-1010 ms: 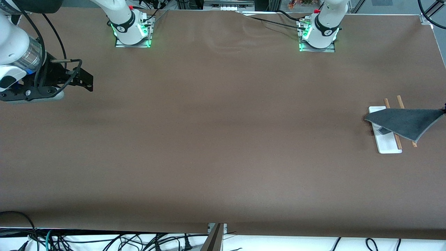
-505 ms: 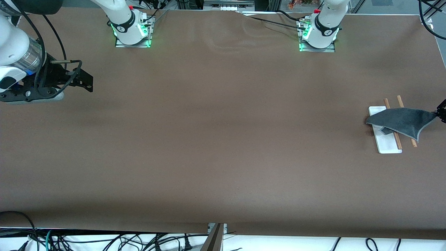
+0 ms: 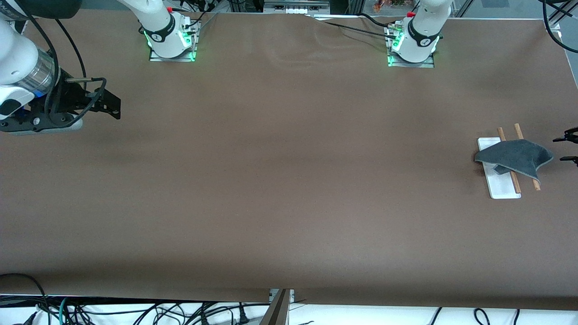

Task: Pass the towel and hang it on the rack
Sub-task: 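Lower the towel onto the rack dowels and open the left gripper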

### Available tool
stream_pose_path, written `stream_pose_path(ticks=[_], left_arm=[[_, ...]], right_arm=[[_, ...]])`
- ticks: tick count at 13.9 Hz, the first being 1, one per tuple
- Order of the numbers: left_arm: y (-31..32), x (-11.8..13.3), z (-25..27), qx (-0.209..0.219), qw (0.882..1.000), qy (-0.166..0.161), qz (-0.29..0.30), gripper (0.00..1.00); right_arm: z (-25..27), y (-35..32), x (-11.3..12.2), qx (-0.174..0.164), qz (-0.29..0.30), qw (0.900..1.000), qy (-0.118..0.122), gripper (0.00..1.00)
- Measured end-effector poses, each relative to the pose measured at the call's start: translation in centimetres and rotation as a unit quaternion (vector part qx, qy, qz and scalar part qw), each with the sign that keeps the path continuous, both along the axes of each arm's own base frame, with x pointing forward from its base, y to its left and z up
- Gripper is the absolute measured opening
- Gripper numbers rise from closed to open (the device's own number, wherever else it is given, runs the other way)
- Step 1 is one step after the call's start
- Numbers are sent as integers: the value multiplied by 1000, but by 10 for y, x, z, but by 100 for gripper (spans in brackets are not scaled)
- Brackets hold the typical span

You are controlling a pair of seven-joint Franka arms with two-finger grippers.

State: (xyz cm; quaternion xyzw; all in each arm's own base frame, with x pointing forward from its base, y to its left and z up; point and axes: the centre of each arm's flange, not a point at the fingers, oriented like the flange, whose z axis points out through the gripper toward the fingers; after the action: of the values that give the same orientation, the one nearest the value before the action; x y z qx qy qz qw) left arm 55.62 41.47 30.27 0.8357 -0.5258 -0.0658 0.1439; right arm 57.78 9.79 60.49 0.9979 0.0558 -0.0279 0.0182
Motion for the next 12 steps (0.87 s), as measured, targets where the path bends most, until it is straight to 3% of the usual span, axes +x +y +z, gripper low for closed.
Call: stream_pose_path(ticks=[2,6,10,12], left_arm=[[5,0,7,4,1000,-7,3,99],[-11,18,70,18,999,-37,-8,100],[-82,49,135,9,997,-72,-13,100],[-124,63,149,0,997,-72,-3,100]], right_arm=[[0,0,0,0,0,1000,0,100],[0,0,0,0,0,1000,0,100],[0,1,0,0,1,1000,0,100],[0,1,0,0,1,1000,0,100]])
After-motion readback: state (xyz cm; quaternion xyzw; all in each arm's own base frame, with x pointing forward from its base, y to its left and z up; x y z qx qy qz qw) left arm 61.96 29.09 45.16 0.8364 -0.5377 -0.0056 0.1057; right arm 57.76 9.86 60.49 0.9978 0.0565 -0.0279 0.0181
